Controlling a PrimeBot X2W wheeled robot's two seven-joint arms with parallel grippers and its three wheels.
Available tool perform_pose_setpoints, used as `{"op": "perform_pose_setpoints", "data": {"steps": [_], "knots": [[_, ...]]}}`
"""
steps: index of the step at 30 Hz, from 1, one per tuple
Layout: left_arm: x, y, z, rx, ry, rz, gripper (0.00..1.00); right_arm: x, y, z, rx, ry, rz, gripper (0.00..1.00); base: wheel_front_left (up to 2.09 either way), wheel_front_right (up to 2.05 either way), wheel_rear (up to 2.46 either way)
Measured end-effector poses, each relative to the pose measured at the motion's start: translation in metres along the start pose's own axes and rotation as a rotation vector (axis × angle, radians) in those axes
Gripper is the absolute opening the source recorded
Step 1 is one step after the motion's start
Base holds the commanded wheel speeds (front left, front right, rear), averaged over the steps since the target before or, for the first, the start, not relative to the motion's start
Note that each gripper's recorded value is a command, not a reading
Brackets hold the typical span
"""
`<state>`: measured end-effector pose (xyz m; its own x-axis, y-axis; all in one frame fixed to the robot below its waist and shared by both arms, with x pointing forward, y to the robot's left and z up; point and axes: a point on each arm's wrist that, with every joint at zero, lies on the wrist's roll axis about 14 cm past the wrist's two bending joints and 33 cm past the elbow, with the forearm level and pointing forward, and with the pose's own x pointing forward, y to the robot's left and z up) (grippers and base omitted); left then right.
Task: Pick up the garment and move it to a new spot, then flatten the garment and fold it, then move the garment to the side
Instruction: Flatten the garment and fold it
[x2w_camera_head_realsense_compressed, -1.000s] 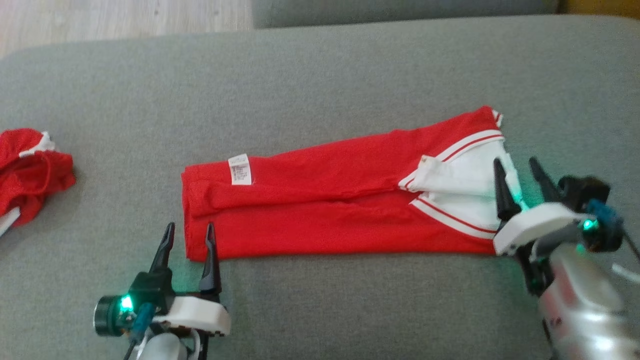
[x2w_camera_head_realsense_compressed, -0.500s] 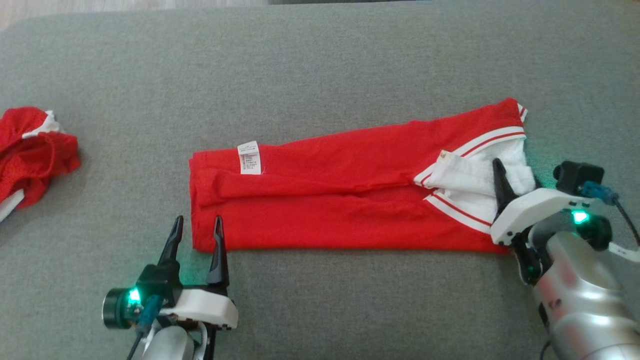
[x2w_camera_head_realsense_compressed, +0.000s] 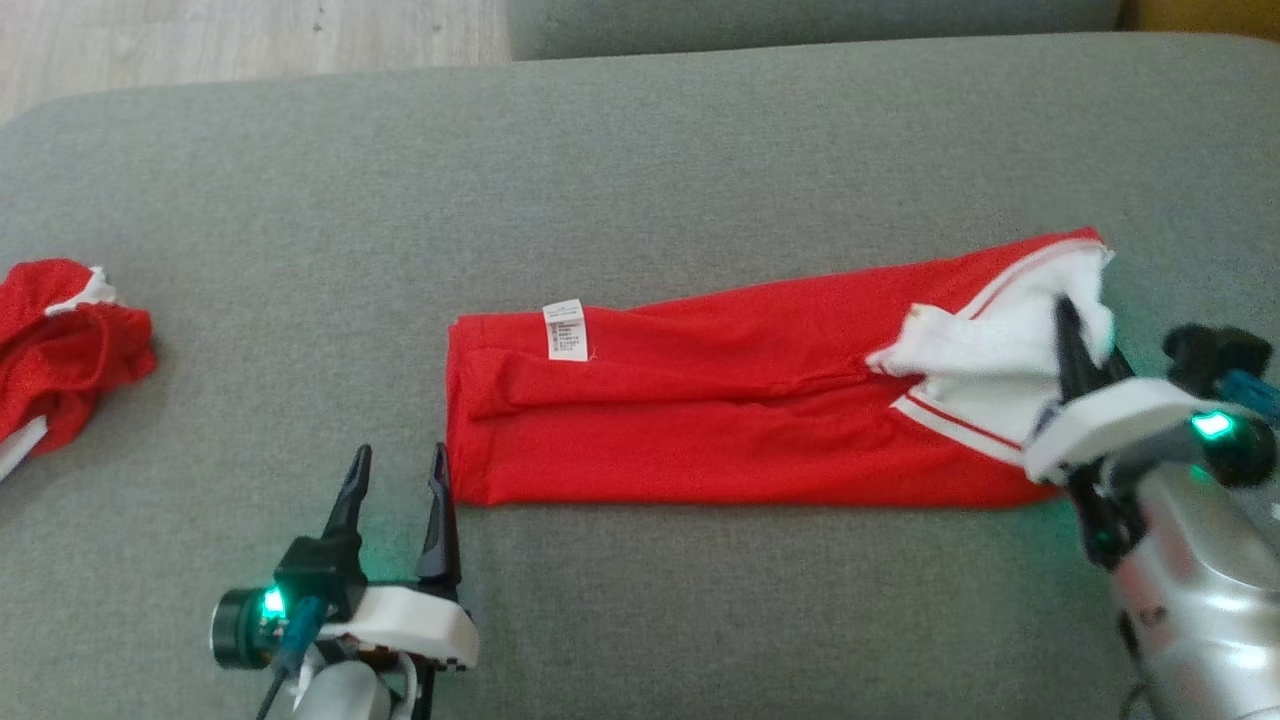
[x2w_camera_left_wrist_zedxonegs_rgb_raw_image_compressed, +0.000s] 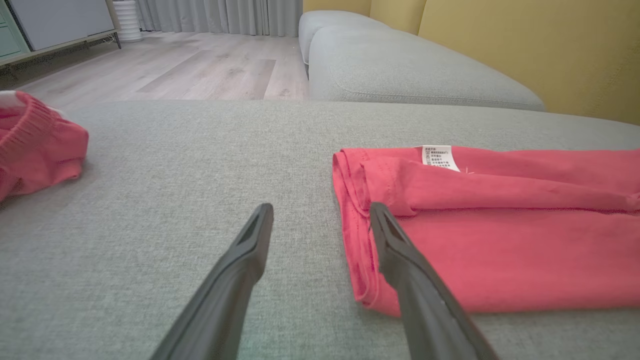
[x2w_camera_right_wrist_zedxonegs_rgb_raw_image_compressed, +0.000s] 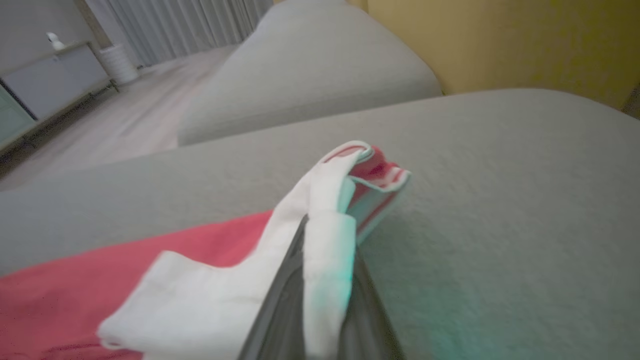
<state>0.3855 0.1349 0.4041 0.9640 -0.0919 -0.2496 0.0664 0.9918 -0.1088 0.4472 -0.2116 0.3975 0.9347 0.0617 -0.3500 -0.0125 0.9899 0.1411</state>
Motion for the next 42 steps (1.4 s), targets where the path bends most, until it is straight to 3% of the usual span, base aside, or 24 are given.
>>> {"op": "perform_pose_setpoints", "data": {"steps": [5,8,12,13,26,27,28,29,30,35,42], "knots": [[-0.006,-0.002,0.001,-0.008,-0.005,-0.005,1.00,0.004,0.071,0.043,0.036,-0.155,0.185,0.00,0.00,0.00,0.00],[-0.014,0.002,-0.003,-0.012,0.003,0.008,1.00,-0.005,0.117,0.045,0.026,-0.180,0.319,0.00,0.00,0.00,0.00],[-0.022,0.013,-0.002,-0.015,-0.003,0.043,1.00,-0.017,0.172,0.032,0.057,-0.149,0.475,0.00,0.00,0.00,0.00],[-0.028,0.017,-0.002,-0.014,-0.004,0.057,1.00,-0.022,0.200,0.026,0.064,-0.116,0.551,0.00,0.00,0.00,0.00],[-0.072,0.058,-0.007,-0.042,-0.008,0.206,1.00,-0.034,0.313,-0.007,0.030,0.028,0.838,0.00,0.00,0.00,0.00],[-0.075,0.061,-0.008,-0.047,-0.008,0.219,1.00,-0.033,0.319,-0.007,0.027,0.031,0.849,0.21,0.00,0.00,0.00],[-0.078,0.063,-0.009,-0.050,-0.005,0.229,1.00,-0.033,0.324,-0.007,0.030,0.038,0.855,0.84,0.00,0.00,0.00],[-0.080,0.065,-0.011,-0.052,-0.001,0.238,1.00,-0.032,0.329,-0.008,0.035,0.041,0.862,0.84,0.00,0.00,0.00],[-0.083,0.066,-0.013,-0.057,0.003,0.245,1.00,-0.033,0.332,-0.007,0.040,0.041,0.867,1.00,0.00,0.00,0.00],[-0.077,0.061,-0.011,-0.063,-0.001,0.235,1.00,-0.024,0.318,0.007,0.076,-0.005,0.806,1.00,0.00,0.00,0.00],[-0.059,0.044,-0.002,-0.050,-0.022,0.164,1.00,0.004,0.227,0.040,0.098,-0.123,0.547,1.00,0.00,0.00,0.00]]}}
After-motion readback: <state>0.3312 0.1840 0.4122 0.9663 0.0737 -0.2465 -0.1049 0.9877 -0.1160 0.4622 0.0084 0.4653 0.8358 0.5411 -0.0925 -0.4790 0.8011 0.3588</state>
